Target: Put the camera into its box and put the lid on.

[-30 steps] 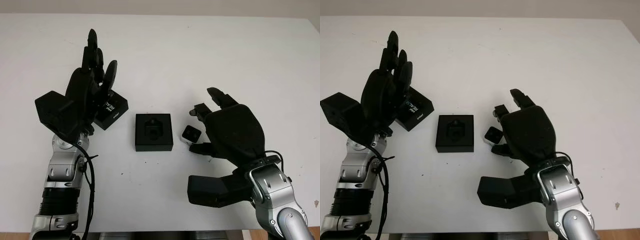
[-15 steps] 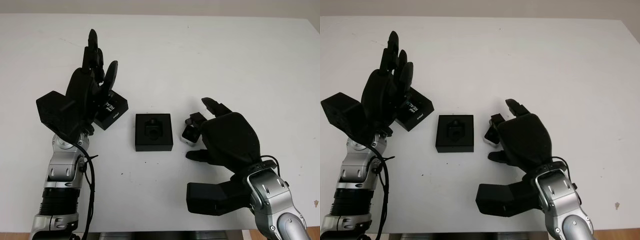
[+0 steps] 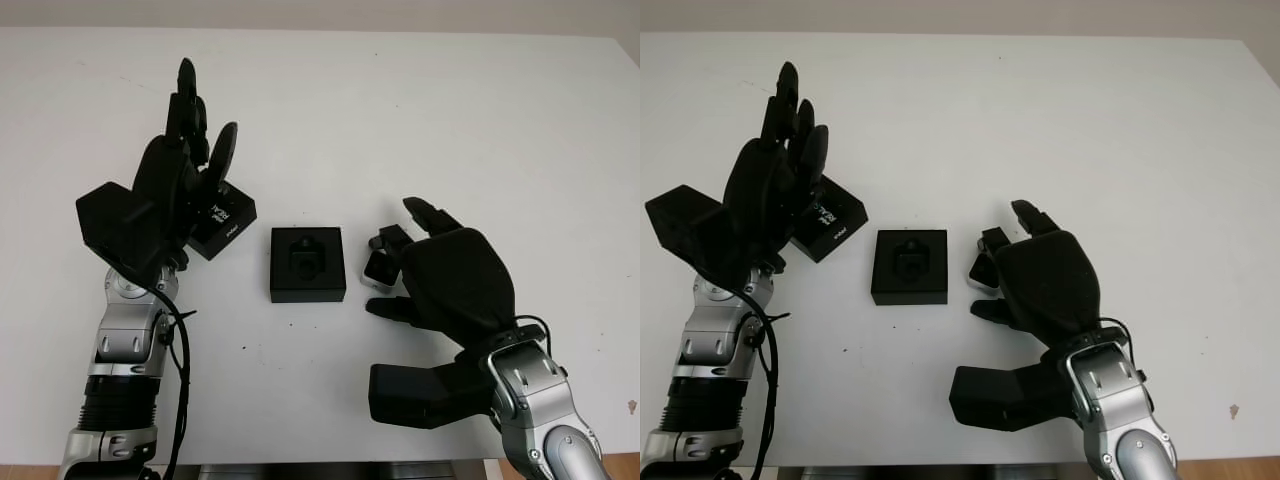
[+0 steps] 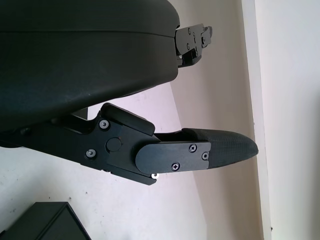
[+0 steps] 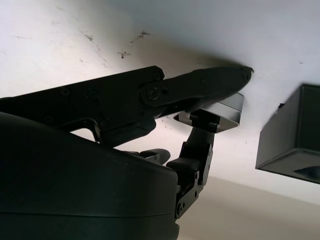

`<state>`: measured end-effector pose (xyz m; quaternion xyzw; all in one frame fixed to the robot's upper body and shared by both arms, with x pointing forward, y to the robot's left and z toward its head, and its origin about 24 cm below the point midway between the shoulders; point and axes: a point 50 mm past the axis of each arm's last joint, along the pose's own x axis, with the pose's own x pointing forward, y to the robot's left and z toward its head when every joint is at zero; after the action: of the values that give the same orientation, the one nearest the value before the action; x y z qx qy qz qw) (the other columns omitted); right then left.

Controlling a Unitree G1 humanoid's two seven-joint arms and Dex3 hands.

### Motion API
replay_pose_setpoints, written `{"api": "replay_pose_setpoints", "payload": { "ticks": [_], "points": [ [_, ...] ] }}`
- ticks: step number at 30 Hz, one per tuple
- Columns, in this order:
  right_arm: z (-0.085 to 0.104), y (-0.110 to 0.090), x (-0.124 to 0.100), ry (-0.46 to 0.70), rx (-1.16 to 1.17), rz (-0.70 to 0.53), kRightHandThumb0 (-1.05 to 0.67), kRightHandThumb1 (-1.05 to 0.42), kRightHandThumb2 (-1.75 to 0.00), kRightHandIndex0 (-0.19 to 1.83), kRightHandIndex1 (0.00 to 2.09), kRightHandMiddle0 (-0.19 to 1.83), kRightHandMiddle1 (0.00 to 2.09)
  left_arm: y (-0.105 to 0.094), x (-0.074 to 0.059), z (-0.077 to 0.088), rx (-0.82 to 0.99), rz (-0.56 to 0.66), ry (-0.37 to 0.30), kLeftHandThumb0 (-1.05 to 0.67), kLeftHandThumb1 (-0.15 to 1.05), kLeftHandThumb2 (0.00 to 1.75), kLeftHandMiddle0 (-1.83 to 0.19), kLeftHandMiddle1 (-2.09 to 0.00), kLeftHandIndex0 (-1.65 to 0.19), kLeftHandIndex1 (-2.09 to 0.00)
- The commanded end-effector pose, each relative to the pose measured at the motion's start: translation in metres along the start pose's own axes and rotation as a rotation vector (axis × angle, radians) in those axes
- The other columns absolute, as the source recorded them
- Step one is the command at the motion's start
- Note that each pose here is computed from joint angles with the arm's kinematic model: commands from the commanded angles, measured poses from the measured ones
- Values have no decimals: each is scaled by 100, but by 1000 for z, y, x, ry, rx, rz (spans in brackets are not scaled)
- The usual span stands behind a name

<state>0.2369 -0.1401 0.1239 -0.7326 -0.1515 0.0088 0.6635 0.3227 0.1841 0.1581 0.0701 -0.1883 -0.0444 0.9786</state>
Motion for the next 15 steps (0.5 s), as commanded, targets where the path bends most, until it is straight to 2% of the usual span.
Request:
{"api": "replay_pose_setpoints", "payload": {
  "ticks": [1, 8, 12, 15],
  "points": [
    [-4, 6, 0, 23, -22, 8, -62, -105, -11, 41, 7, 25, 116, 1, -1, 4, 20, -1, -16, -78, 105, 49, 19, 0, 19, 0],
    [-12, 5, 5, 49, -61, -43, -58, -105, -15, 47, 9, 31, 124, 2, -1, 3, 23, -3, -20, -78, 105, 48, 19, 0, 19, 0],
    [-12, 3, 5, 39, -36, -77, -48, -105, -13, 55, 10, 30, 153, 2, -2, 4, 29, -3, -18, -78, 105, 49, 19, 0, 19, 0],
    [-12, 2, 5, 36, -32, -96, -46, -105, -12, 60, 10, 31, 164, 3, -2, 4, 29, -2, -19, -78, 105, 49, 19, 0, 19, 0]
  ]
}}
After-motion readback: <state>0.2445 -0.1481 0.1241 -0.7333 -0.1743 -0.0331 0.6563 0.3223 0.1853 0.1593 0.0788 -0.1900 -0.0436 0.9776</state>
